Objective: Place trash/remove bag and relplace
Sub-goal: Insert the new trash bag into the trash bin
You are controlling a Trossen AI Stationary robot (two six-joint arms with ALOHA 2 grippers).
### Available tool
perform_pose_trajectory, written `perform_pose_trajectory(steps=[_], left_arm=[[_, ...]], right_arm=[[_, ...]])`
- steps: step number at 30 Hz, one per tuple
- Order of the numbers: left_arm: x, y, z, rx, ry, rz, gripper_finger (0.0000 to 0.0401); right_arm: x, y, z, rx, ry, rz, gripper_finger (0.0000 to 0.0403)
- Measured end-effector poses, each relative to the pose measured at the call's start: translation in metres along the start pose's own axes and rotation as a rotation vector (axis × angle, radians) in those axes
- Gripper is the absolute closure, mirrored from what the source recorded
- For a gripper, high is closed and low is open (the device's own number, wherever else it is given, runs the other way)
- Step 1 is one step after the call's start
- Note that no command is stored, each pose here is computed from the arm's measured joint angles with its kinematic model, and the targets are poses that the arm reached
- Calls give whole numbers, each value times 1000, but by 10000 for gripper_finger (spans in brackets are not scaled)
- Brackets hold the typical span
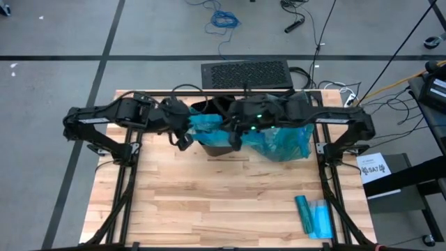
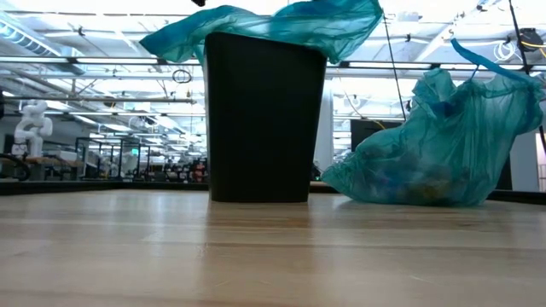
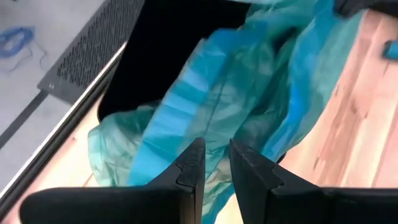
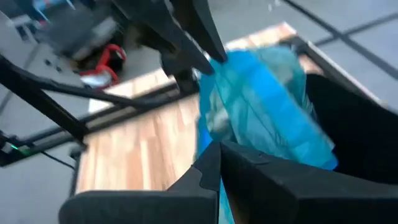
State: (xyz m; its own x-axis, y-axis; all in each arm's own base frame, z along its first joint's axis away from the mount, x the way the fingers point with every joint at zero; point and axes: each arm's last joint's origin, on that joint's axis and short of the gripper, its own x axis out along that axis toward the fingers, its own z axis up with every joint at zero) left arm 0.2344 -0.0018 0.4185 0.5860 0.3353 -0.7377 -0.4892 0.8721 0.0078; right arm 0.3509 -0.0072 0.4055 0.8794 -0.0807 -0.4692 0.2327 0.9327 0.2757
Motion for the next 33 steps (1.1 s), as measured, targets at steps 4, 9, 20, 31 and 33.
perform_pose_trajectory(steps=[4, 9, 20, 31, 33], left_arm=[[12, -4, -5, 9, 110, 18, 329], [32, -10, -10, 50, 223, 92, 329], [46, -30, -13, 82, 328, -68, 329], [39, -45, -18, 112, 323, -152, 329], [38, -45, -18, 112, 323, -147, 329]], right_arm=[[20, -7, -6, 5, 50, -12, 403], [36, -22, -19, 30, 174, -88, 403], [18, -26, -24, 13, 231, -219, 403], [14, -35, -25, 46, 314, -136, 403], [11, -29, -31, 64, 386, -82, 403]])
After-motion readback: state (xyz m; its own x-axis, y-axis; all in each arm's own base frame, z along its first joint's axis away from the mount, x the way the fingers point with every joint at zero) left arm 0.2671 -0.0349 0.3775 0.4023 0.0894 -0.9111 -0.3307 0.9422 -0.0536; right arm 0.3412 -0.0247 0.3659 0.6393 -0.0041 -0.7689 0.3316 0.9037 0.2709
